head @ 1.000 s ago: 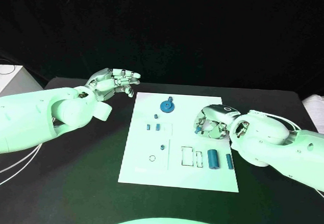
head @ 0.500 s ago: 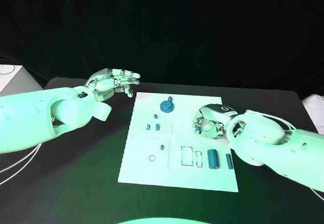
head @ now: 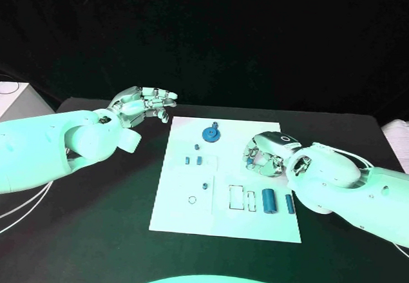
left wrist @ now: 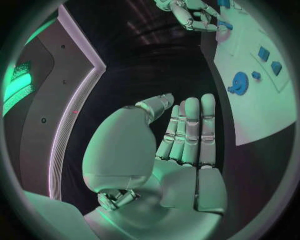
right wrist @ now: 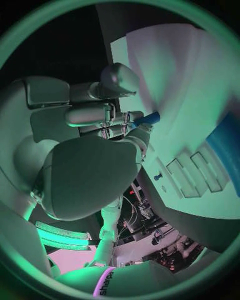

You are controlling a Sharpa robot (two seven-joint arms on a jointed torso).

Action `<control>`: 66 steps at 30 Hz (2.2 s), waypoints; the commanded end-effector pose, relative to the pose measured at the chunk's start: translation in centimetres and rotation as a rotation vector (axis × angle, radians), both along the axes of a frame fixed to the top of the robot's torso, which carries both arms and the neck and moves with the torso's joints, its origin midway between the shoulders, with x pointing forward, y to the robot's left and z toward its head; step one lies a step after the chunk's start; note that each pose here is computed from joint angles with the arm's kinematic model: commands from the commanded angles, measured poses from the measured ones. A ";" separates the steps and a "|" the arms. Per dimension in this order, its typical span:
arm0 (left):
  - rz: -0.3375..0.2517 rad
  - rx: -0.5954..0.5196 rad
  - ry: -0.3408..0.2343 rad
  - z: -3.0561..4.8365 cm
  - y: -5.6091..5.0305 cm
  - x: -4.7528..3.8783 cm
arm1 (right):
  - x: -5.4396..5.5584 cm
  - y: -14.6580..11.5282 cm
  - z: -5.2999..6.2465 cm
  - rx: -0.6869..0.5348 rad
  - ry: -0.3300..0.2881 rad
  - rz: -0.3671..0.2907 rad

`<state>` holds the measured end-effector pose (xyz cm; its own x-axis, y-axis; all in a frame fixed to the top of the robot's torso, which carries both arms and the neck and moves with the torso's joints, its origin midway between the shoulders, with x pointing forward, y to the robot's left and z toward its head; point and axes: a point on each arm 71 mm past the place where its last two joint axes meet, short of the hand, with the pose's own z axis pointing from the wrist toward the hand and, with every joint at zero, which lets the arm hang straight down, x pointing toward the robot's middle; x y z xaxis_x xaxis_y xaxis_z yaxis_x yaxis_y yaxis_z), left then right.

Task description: Assemble the parts on the task board

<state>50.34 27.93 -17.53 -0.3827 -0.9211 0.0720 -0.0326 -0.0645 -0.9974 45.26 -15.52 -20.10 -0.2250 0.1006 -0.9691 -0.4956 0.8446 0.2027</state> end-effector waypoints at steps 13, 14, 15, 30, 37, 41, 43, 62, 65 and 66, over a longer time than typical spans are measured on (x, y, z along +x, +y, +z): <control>-0.023 -0.009 -0.005 0.04 -0.4 0.04 | -1.5 0.9 3.9 0.185 -0.057 0.010; -0.023 -0.009 -0.005 0.04 -0.4 0.05 | -1.7 1.2 4.1 0.198 -0.049 0.019; -0.024 -0.010 -0.005 0.04 -0.4 0.05 | -2.0 1.5 4.2 0.207 -0.043 0.028; -0.032 -0.013 -0.006 0.01 -0.8 0.09 | -6.2 8.0 0.9 0.249 0.058 0.215; -0.038 -0.016 -0.006 -0.01 -1.0 0.11 | -7.2 9.5 -1.0 0.229 0.066 0.258; -0.036 -0.015 -0.006 -0.01 -0.9 0.10 | -7.5 9.9 -1.8 0.225 0.072 0.264; -0.034 -0.015 -0.006 0.00 -0.8 0.09 | -7.6 10.2 -2.0 0.220 0.070 0.268; -0.035 -0.014 -0.004 0.00 -0.9 0.05 | -7.7 10.9 -3.2 0.201 0.043 0.260; -0.036 -0.014 -0.004 0.00 -0.9 0.05 | -7.7 11.0 -3.3 0.200 0.043 0.260; -0.036 -0.014 -0.004 0.00 -0.9 0.05 | -7.7 11.0 -3.3 0.200 0.043 0.260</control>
<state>50.45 27.30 -17.63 -0.3983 -0.9139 0.0781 -0.0357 -0.0696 -0.9969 37.64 -4.61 -23.47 -0.3283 0.2241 -0.9176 -0.6657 0.6343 0.3931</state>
